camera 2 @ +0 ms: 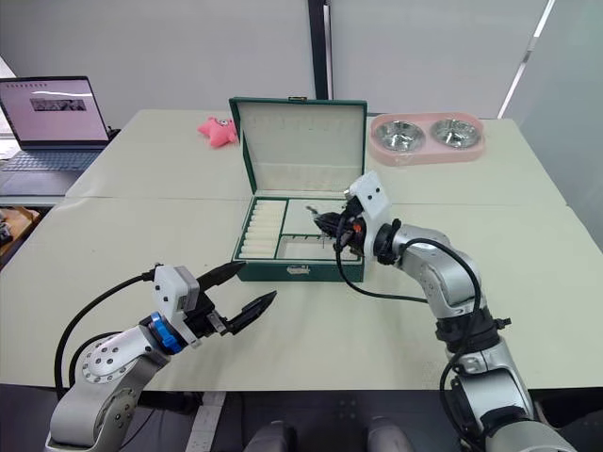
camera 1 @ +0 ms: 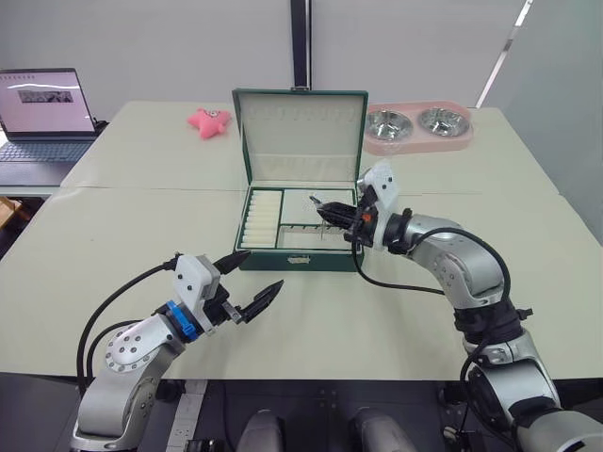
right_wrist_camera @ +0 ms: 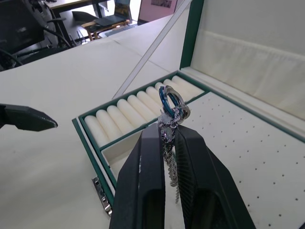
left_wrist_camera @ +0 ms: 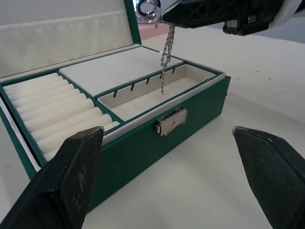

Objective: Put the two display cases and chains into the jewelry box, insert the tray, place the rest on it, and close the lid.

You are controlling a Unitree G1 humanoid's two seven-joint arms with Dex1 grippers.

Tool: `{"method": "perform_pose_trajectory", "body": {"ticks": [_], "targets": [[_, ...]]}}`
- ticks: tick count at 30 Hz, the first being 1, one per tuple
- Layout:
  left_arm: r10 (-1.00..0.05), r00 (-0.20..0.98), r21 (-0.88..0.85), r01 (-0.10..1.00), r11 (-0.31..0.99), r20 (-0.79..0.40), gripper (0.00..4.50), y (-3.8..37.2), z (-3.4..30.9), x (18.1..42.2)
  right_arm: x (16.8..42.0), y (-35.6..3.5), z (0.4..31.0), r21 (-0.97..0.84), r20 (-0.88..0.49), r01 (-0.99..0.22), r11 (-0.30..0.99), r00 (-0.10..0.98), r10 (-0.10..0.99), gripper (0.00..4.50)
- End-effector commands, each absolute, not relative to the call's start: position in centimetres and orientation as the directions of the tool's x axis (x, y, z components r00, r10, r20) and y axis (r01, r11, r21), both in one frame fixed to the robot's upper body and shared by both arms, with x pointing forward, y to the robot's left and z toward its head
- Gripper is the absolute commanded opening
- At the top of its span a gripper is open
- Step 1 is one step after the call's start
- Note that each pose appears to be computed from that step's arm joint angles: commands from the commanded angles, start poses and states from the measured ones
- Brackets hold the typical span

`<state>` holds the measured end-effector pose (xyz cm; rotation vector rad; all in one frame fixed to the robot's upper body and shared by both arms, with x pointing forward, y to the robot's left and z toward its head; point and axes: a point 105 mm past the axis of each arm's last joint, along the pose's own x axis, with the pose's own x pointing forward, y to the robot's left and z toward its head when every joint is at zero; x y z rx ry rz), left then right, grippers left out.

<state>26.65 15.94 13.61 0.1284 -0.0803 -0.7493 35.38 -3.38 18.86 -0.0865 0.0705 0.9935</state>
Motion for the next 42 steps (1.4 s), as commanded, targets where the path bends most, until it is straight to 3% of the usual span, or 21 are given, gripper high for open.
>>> {"method": "perform_pose_trajectory", "body": {"ticks": [1, 7, 9, 13, 23, 31, 42], "targets": [[-0.688, 0.722, 0.179, 0.67, 0.721, 0.073, 4.5, 15.7, 15.0, 26.3, 34.9, -3.2, 19.0, -0.077, -0.087, -0.852, 0.518, 0.524, 0.847, 0.11], [-0.694, 0.717, 0.179, 0.675, 0.716, 0.073, 4.5, 15.6, 15.0, 26.5, 34.8, -3.2, 18.3, -0.082, -0.113, -0.854, 0.514, 0.52, 0.847, 0.11], [-0.695, 0.715, 0.181, 0.676, 0.714, 0.073, 4.5, 15.5, 15.0, 26.6, 34.7, -3.3, 18.3, -0.082, -0.113, -0.853, 0.515, 0.521, 0.846, 0.82], [-0.697, 0.713, 0.182, 0.678, 0.712, 0.075, 4.5, 15.4, 15.1, 26.7, 34.9, -3.3, 18.5, -0.078, -0.105, -0.85, 0.52, 0.526, 0.844, 1.61], [-0.7, 0.71, 0.179, 0.681, 0.71, 0.076, 4.5, 15.3, 15.2, 26.8, 34.8, -3.4, 18.6, -0.074, -0.097, -0.851, 0.52, 0.525, 0.845, 4.45], [-0.697, 0.713, 0.178, 0.678, 0.713, 0.077, 4.5, 15.9, 15.3, 27.0, 34.7, -5.6, 18.7, -0.086, -0.052, -0.836, 0.542, 0.547, 0.836, 4.45], [-0.54, 0.841, 0.19, 0.526, 0.829, 0.023, 4.5, 24.0, 15.6, 28.5, 34.6, -17.4, 16.6, -0.144, -0.044, -0.683, 0.716, 0.727, 0.685, 4.45]]}}
